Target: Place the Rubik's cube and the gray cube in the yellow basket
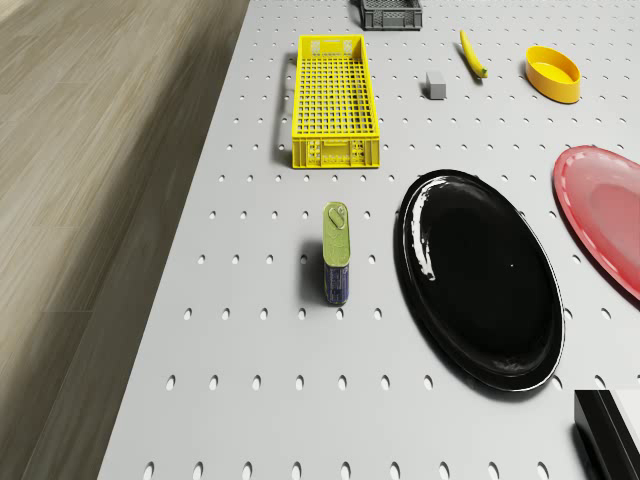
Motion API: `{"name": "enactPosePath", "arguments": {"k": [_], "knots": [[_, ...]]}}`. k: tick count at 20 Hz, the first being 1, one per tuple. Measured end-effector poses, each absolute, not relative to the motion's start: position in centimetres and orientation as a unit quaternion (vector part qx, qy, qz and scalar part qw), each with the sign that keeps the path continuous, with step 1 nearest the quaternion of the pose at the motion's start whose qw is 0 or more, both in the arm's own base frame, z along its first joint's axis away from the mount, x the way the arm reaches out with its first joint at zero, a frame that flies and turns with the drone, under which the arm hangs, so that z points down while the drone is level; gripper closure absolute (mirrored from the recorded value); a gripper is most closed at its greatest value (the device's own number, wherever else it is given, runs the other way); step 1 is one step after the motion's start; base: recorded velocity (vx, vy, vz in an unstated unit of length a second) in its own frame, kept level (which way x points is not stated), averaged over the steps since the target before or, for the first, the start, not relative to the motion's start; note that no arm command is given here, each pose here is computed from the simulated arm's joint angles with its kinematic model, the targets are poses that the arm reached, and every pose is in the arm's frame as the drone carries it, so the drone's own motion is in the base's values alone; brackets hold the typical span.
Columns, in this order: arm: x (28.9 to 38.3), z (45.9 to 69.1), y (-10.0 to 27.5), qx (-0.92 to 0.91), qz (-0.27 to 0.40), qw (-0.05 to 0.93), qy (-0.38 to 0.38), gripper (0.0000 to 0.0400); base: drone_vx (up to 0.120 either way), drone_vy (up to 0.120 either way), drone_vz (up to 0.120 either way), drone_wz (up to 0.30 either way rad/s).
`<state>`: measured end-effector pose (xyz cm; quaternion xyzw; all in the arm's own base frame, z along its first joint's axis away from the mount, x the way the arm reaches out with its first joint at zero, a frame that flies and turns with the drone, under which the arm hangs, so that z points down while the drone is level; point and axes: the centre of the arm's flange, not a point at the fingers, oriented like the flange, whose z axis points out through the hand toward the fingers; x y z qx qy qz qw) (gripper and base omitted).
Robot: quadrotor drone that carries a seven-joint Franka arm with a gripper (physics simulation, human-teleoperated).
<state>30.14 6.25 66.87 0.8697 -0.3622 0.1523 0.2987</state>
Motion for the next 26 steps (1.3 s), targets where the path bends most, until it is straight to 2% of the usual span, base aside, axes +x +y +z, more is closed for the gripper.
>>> {"name": "enactPosePath", "arguments": {"k": [3, 6, 9, 12, 17, 24, 26], "knots": [[30.22, 63.9, 8.7, 0.794, 0.217, 0.461, -0.332, 0.0, 0.12, 0.0, -0.053, 0.0], [30.38, 59.1, 9.9, 0.653, 0.288, 0.644, -0.275, 0.0, 0.12, 0.0, -0.053, 0.0], [30.54, 54.4, 8.6, 0.469, 0.342, 0.789, -0.201, 0.0, 0.12, 0.0, -0.12, 0.0], [30.65, 51.3, 6.1, 0.3, 0.369, 0.87, -0.131, 0.0, 0.12, 0.0, -0.12, 0.0], [30.69, 49.6, 2.7, 0.127, 0.381, 0.914, -0.058, 0.0, 0.12, -0.016, -0.12, 0.0], [30.68, 49.1, 0.8, 0.036, 0.383, 0.923, -0.018, 0.0, 0.12, -0.12, -0.12, 0.0], [30.68, 49.1, 0.5, 0.025, 0.382, 0.924, -0.013, 0.0, 0.02, 0.0, -0.12, 0.0]]}}
